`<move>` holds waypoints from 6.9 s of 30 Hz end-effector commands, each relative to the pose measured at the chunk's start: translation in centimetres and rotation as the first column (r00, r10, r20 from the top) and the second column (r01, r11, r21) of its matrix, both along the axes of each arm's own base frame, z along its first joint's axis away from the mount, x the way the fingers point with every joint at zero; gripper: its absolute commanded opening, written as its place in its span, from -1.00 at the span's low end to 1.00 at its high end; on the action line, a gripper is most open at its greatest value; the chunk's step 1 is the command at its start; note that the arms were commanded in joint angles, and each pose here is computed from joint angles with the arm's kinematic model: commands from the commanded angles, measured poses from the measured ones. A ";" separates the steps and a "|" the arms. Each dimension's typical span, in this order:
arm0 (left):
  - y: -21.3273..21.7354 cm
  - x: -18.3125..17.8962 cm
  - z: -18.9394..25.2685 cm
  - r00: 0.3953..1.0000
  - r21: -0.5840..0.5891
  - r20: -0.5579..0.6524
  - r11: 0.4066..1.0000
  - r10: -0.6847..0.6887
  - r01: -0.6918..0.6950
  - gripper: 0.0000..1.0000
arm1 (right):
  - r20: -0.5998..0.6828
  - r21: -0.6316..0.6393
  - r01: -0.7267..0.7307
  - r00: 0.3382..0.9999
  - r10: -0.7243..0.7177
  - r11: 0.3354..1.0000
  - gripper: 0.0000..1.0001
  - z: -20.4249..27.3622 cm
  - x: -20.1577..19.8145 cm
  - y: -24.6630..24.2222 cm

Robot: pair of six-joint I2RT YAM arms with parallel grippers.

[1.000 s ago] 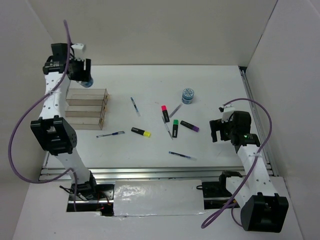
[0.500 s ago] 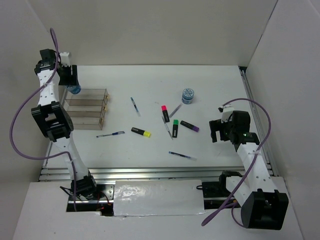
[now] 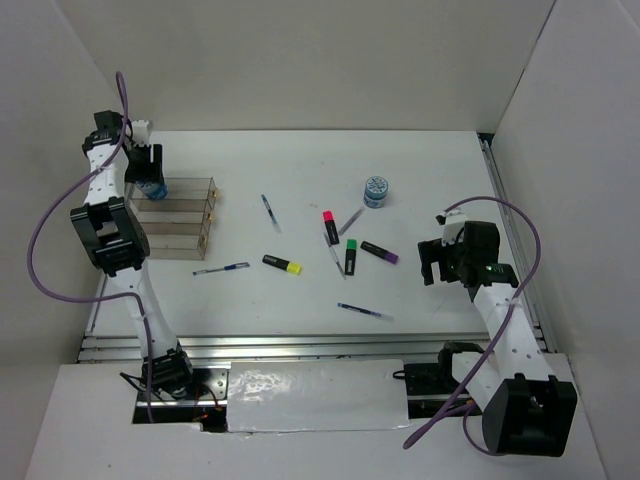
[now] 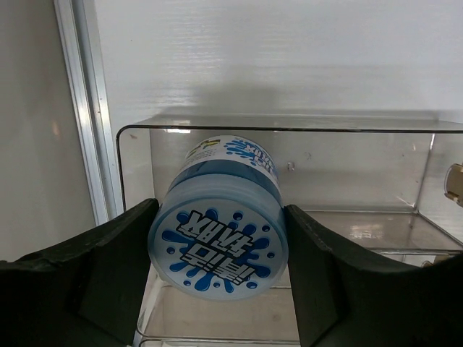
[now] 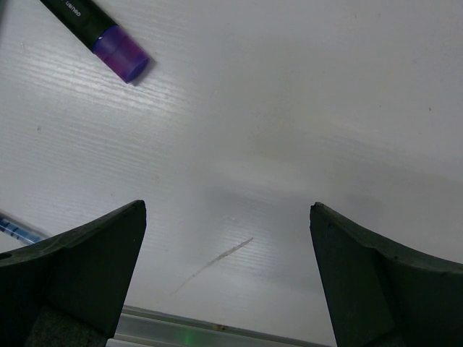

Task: Sort the stationery into containers
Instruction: Place the storage box in the storage box, then pick up the storage box at the center of the board, then place the storage box at the corner of the board, then pick up the storage box at the corner of the board, then place the storage box in the storage box.

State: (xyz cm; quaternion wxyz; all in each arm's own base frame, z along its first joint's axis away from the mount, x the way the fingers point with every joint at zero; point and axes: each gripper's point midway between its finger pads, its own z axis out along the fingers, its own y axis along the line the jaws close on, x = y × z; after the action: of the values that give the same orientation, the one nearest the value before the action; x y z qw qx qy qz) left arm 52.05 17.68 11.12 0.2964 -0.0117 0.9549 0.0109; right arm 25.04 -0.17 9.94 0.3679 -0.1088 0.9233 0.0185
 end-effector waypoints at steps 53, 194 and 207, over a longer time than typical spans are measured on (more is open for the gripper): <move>-7.7 -9.0 13.8 0.953 -0.088 0.278 0.984 -0.123 0.153 0.99 | -0.101 0.103 -0.044 0.993 0.055 0.994 1.00 0.4 27.9 14.5; -16.4 -5.1 10.6 0.929 -0.015 0.121 0.935 -0.350 0.354 -0.60 | 0.160 0.418 -0.242 0.968 0.191 0.876 1.00 14.3 7.5 11.3; -10.3 -0.1 6.4 0.966 0.051 0.069 0.968 -0.248 0.245 -0.54 | 0.128 0.410 -0.231 0.972 0.196 0.882 1.00 13.2 8.1 11.7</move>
State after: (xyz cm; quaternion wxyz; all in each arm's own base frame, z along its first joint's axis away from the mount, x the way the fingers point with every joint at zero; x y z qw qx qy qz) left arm 50.60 7.02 16.55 0.3096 0.1143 0.9437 -0.0206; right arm 32.26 11.33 21.42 0.3921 -0.1177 0.8744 0.2604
